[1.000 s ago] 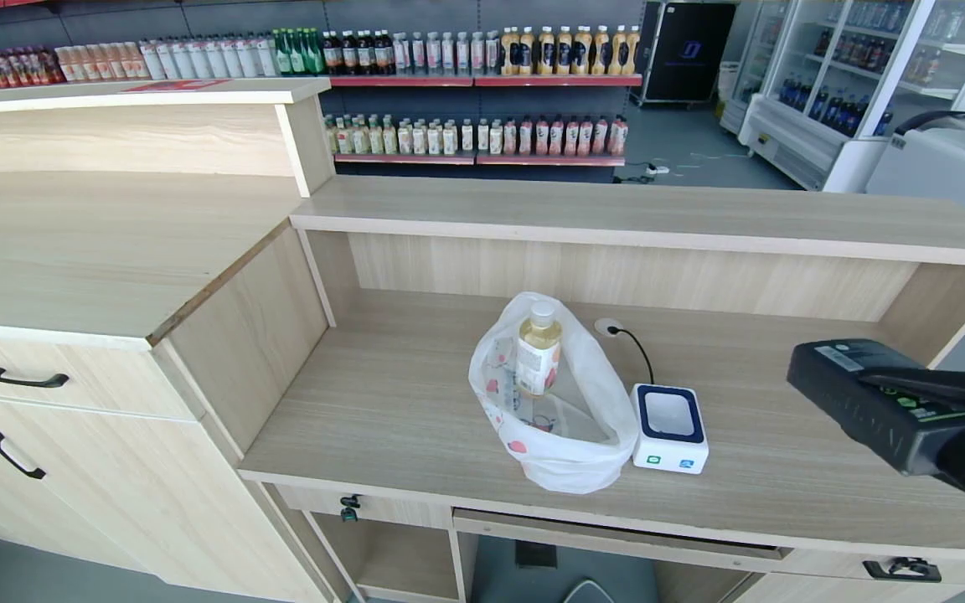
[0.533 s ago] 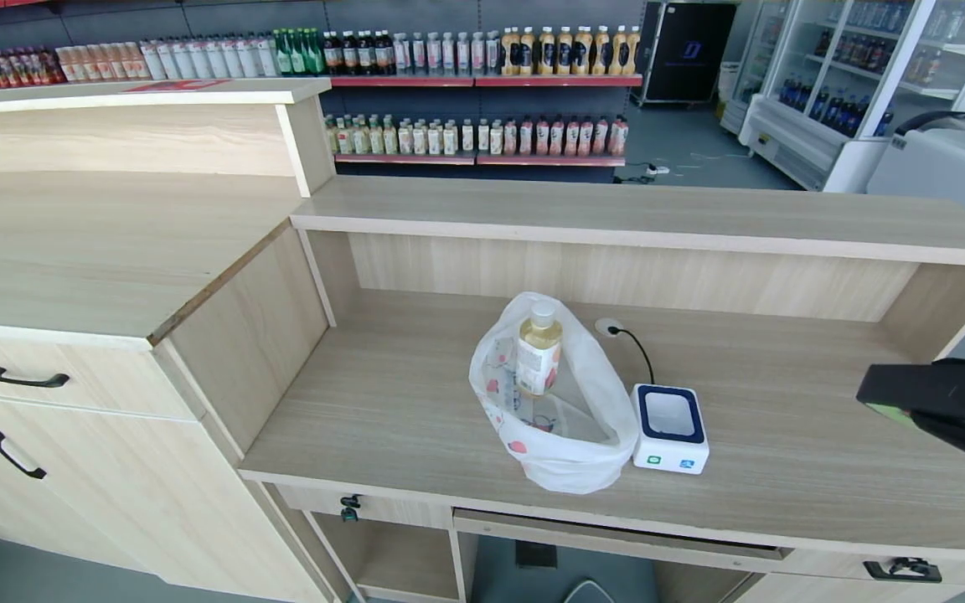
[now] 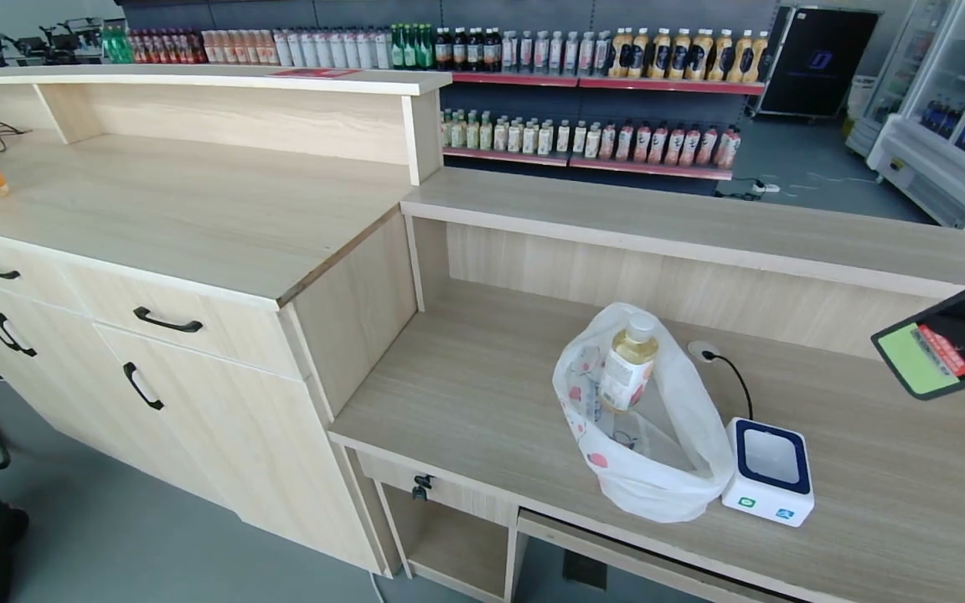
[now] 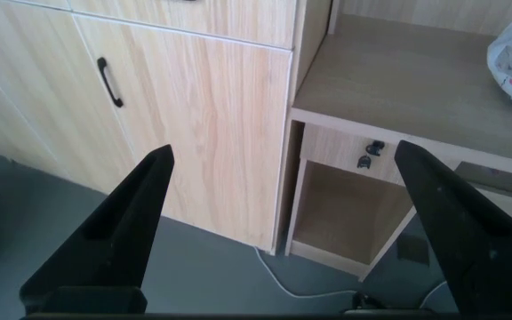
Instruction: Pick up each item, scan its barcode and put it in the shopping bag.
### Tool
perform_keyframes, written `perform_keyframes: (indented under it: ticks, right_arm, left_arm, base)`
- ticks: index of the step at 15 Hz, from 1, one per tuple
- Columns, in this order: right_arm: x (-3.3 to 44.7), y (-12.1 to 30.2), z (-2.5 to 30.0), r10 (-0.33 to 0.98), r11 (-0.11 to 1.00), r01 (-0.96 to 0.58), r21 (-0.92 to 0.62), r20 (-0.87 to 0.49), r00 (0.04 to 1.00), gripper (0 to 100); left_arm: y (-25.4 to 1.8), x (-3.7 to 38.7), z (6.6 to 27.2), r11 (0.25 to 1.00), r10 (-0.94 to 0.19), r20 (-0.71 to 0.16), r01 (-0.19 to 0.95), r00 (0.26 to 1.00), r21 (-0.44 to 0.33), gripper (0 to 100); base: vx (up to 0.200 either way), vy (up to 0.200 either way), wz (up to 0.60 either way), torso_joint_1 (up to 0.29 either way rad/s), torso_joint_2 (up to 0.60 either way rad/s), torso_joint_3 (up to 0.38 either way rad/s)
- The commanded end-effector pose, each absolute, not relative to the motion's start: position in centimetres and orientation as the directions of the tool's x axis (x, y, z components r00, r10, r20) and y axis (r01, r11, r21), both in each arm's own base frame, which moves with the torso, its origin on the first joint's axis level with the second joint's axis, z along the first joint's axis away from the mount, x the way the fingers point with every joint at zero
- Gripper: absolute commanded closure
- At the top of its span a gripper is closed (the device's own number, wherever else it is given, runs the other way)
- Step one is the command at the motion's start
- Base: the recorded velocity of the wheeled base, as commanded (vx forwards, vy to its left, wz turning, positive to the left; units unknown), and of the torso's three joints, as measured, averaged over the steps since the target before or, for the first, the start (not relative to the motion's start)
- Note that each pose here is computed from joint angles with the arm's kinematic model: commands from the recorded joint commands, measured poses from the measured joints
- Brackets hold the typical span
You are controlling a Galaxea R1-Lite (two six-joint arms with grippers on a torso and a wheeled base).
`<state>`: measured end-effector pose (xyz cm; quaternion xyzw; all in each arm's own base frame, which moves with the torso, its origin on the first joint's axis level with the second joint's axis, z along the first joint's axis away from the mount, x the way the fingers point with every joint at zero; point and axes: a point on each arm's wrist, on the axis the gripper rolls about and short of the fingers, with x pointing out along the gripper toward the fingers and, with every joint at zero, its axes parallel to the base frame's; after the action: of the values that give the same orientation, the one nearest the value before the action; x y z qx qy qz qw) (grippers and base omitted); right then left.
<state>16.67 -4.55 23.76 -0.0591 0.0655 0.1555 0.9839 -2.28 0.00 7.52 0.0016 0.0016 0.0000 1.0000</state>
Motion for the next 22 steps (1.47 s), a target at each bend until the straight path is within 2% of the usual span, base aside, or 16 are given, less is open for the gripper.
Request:
perform_keyframes:
  ticks: [1, 4, 6, 9, 13, 22]
  right_arm:
    - [23.0, -7.4, 20.5, 0.16, 0.986, -0.139, 0.089, -0.322, 0.933, 100]
    - [26.0, -8.3, 17.2, 0.204, 0.948, -0.054, 0.313, -0.469, 0.859, 100]
    - [26.7, -8.4, 15.9, 0.324, 0.912, -0.122, 0.392, -0.504, 0.8, 100]
    - [27.5, -8.5, 13.7, 0.436, 0.881, -0.233, 0.412, -0.513, 0.739, 100]
    - [28.5, -8.9, 11.6, 0.446, 0.893, -0.308, 0.329, -0.55, 0.706, 100]
    - [29.7, -9.2, 10.0, 0.465, 0.884, -0.318, 0.344, -0.566, 0.681, 100]
  left_arm:
    - [0.0, -2.3, 7.5, 1.0, 0.002, -0.005, -0.002, 1.0, 0.003, 0]
    - [0.0, -2.3, 7.5, 1.0, 0.002, -0.005, -0.002, 1.0, 0.003, 0]
    - [0.0, -2.3, 7.5, 1.0, 0.002, -0.005, -0.002, 1.0, 0.003, 0]
    - [0.0, -2.3, 7.5, 1.0, 0.002, -0.005, -0.002, 1.0, 0.003, 0]
    - [0.0, -2.3, 7.5, 1.0, 0.002, -0.005, -0.002, 1.0, 0.003, 0]
    - [0.0, -2.3, 7.5, 1.0, 0.002, -0.003, -0.002, 1.0, 0.003, 0]
  base:
    - [0.0, 0.0, 0.0, 0.0, 0.0, 0.0]
    - [0.0, 0.0, 0.0, 0.0, 0.0, 0.0]
    - [0.0, 0.0, 0.0, 0.0, 0.0, 0.0]
    - [0.0, 0.0, 0.0, 0.0, 0.0, 0.0]
    - [0.0, 0.0, 0.0, 0.0, 0.0, 0.0]
    - [0.0, 0.0, 0.0, 0.0, 0.0, 0.0]
